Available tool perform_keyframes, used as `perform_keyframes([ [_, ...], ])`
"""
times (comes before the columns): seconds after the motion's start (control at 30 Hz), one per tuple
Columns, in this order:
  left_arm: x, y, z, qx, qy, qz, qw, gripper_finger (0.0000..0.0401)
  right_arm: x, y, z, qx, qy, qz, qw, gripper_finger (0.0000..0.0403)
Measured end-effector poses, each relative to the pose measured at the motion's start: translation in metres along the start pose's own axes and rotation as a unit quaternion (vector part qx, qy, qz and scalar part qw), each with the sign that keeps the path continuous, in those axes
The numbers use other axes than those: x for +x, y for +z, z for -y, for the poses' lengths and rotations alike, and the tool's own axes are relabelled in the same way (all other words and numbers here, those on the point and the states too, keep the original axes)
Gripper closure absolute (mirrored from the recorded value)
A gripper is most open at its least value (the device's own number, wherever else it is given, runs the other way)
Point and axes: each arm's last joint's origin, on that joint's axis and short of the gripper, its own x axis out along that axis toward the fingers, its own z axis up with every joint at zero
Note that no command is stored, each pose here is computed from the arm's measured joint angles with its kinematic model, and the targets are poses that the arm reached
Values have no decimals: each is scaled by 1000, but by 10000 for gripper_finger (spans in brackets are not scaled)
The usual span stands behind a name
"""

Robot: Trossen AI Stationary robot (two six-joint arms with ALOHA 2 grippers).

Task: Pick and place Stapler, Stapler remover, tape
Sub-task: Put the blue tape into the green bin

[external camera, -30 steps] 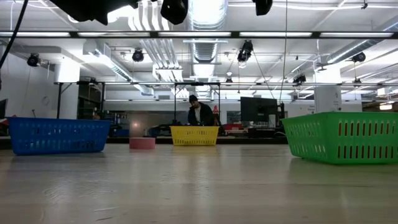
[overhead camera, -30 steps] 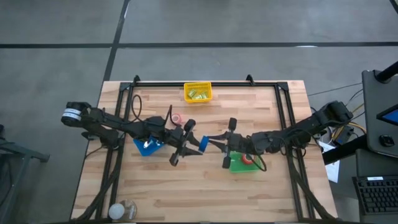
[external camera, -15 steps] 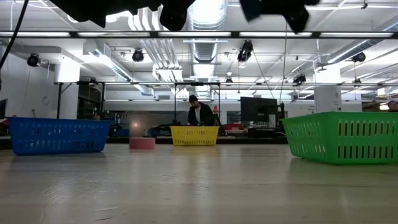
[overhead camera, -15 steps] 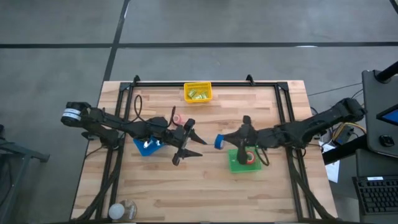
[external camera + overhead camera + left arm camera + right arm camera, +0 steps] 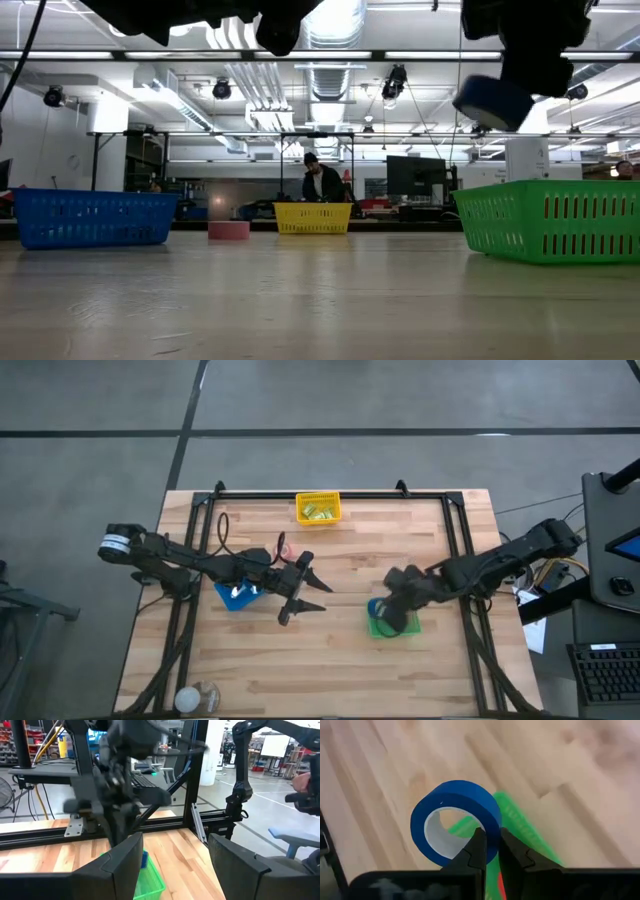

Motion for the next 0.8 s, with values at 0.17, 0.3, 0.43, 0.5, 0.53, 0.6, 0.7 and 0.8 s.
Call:
perform_keyframes([
  [0.17,0,0,0,3,0,0,1000,171,24,-3,-8,-14,-40,-86,995,380],
  [0.3,0,0,0,3,-1,0,1000,171,35,-3,-13,-21,-73,-127,989,380],
  [0.43,0,0,0,3,-1,0,1000,171,45,0,-20,-41,-77,-138,987,380],
  [0.5,0,0,0,2,-1,0,1000,172,49,1,-23,-52,-78,-141,986,379],
  [0.53,0,0,0,2,-1,0,1000,172,51,1,-24,-58,-82,-146,984,378],
  [0.6,0,0,0,2,-1,0,1000,172,54,1,-24,-62,-93,-156,981,374],
  [0.7,0,0,0,2,-1,0,1000,172,57,0,-24,-65,-109,-167,978,369],
  [0.8,0,0,0,2,-1,0,1000,172,60,-1,-24,-71,-114,-173,976,367],
])
